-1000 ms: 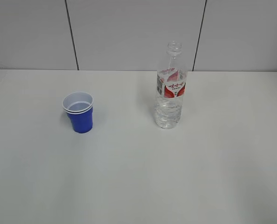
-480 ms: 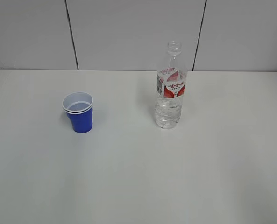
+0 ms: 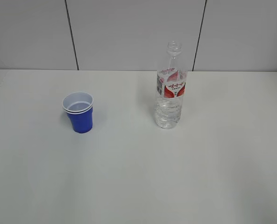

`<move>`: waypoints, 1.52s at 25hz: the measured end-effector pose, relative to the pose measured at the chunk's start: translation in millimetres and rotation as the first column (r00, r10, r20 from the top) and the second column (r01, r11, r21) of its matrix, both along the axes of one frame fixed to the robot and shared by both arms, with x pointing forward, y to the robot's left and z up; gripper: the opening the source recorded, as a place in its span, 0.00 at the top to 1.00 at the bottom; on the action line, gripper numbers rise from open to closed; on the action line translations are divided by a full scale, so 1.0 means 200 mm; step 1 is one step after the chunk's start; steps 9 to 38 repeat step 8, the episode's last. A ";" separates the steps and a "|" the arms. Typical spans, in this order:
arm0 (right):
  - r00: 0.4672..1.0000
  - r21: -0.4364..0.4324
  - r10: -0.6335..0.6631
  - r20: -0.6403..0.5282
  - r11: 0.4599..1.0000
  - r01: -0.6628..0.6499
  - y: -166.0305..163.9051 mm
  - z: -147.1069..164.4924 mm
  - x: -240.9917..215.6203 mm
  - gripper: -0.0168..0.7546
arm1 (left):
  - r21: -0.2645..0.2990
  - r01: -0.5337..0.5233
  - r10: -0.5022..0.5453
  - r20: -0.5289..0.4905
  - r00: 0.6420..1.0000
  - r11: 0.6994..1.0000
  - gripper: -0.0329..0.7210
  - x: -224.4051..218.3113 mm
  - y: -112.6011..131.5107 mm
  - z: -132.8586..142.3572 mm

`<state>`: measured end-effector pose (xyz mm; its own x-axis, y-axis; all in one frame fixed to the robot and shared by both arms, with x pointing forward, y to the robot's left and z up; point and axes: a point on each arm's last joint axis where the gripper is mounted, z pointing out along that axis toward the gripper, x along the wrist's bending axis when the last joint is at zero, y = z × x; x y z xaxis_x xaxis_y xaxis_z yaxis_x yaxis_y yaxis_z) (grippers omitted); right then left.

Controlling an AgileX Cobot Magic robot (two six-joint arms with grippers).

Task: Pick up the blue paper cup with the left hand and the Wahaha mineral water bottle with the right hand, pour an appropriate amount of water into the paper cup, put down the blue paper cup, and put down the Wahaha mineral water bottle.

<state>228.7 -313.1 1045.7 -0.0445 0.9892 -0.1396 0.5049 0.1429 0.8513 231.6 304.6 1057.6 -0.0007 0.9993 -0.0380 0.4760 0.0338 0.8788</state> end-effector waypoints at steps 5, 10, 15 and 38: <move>1.000 0.000 0.000 0.000 1.000 0.000 0.00 0.00 0.00 0.22 | 0.000 0.000 0.000 0.000 1.000 1.000 0.38 0.00 0.00 0.00; 1.000 0.000 0.000 0.000 1.000 0.000 0.00 0.00 0.00 0.22 | 0.000 0.000 0.000 0.000 1.000 1.000 0.38 0.00 0.00 0.00; 1.000 0.000 0.000 0.000 1.000 0.000 0.00 0.00 0.00 0.22 | 0.000 0.000 0.000 0.000 1.000 1.000 0.38 0.00 0.00 0.00; 1.000 0.000 0.000 0.000 1.000 0.000 0.00 0.00 0.00 0.22 | 0.000 0.000 0.000 0.000 1.000 1.000 0.38 0.00 0.00 0.00</move>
